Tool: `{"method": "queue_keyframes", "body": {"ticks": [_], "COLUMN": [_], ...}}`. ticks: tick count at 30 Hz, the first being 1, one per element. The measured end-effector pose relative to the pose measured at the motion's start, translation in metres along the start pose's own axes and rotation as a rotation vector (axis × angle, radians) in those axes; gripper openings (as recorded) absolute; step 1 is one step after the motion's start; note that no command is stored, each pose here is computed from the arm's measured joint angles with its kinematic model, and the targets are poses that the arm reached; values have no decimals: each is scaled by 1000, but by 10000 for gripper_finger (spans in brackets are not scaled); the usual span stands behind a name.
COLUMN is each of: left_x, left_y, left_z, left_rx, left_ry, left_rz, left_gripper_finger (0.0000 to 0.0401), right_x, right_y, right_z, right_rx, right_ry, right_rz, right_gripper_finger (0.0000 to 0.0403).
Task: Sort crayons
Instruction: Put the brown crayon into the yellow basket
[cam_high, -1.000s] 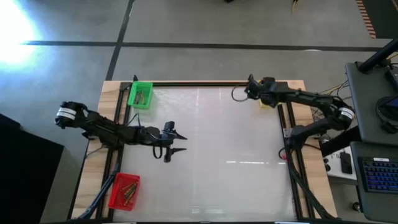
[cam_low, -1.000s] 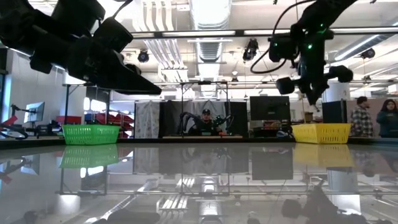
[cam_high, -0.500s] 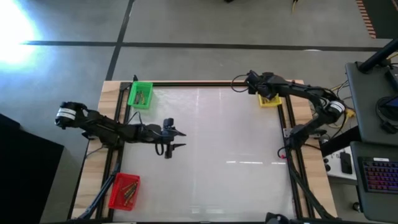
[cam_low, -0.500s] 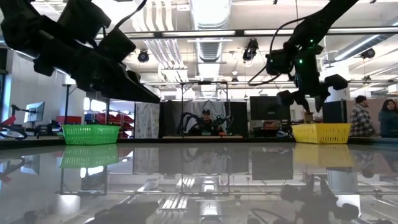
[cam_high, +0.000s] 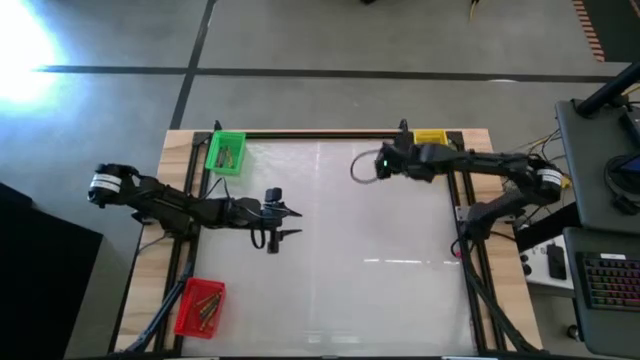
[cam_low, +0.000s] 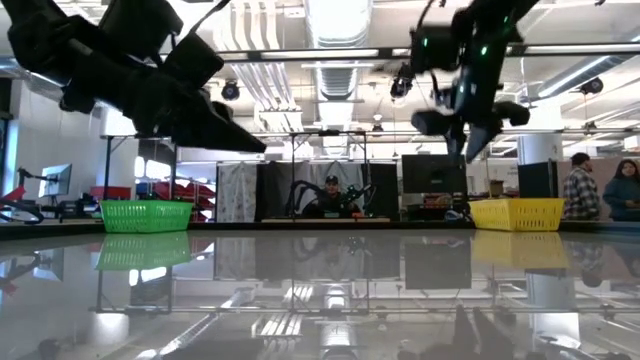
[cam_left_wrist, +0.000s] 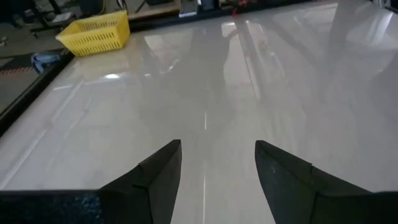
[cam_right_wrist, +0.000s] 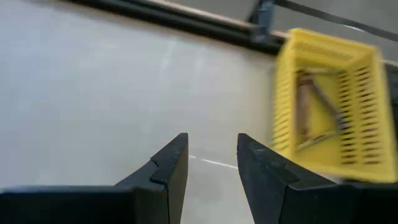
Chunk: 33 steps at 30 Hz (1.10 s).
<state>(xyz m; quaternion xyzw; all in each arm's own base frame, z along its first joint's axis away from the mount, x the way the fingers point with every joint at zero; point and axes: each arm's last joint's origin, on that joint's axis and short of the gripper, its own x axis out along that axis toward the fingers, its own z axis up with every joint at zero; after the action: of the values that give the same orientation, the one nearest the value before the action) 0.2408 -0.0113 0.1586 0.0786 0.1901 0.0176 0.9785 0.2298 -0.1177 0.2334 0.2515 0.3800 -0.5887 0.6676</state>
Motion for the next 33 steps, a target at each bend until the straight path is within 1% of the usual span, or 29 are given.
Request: {"method": "queue_keyframes", "body": {"ticks": [4,7,9,13,15,19,23,24,25,26,27,30,31,33], "left_x": [1,-2,-9,-33,-42,-47,-46,-44,-43,-41,-40,-37,-37,-37], "left_y": [1,1,0,1,1,1,1,1,1,1,0,-7,-10,-14], "left_z": [6,4,-3,-23,-34,-47,-46,-44,-42,-40,-39,-35,-35,-36], "left_rx": [-13,-59,-99,-218,-235,-234,-236,-254,-298,-340,-350,-333,-332,-343], "left_ry": [-28,-77,-164,-330,-349,-306,-301,-305,-307,-310,-312,-313,-311,-300], "left_rz": [3,7,11,12,24,58,60,57,48,27,0,-145,-172,-191], "left_gripper_finger": [187,187,187,187,187,187,187,187,187,187,187,187,187,187], "right_x": [-25,-37,-45,-63,-74,-88,-94,-95,-97,-99,-101,-114,-119,-128], "right_y": [20,36,47,63,67,71,78,80,82,83,84,88,90,93], "right_z": [-26,-54,-76,-118,-135,-163,-183,-186,-189,-192,-195,-204,-209,-219], "right_rx": [-38,-72,-79,-99,-97,-83,-104,-114,-129,-150,-175,-254,-285,-346], "right_ry": [-17,-12,-10,12,24,58,191,235,278,324,369,490,530,617], "right_rz": [102,148,174,239,275,317,317,307,288,263,235,159,149,133], "right_gripper_finger": [128,128,128,128,128,128,128,128,128,128,128,128,128,128]}}
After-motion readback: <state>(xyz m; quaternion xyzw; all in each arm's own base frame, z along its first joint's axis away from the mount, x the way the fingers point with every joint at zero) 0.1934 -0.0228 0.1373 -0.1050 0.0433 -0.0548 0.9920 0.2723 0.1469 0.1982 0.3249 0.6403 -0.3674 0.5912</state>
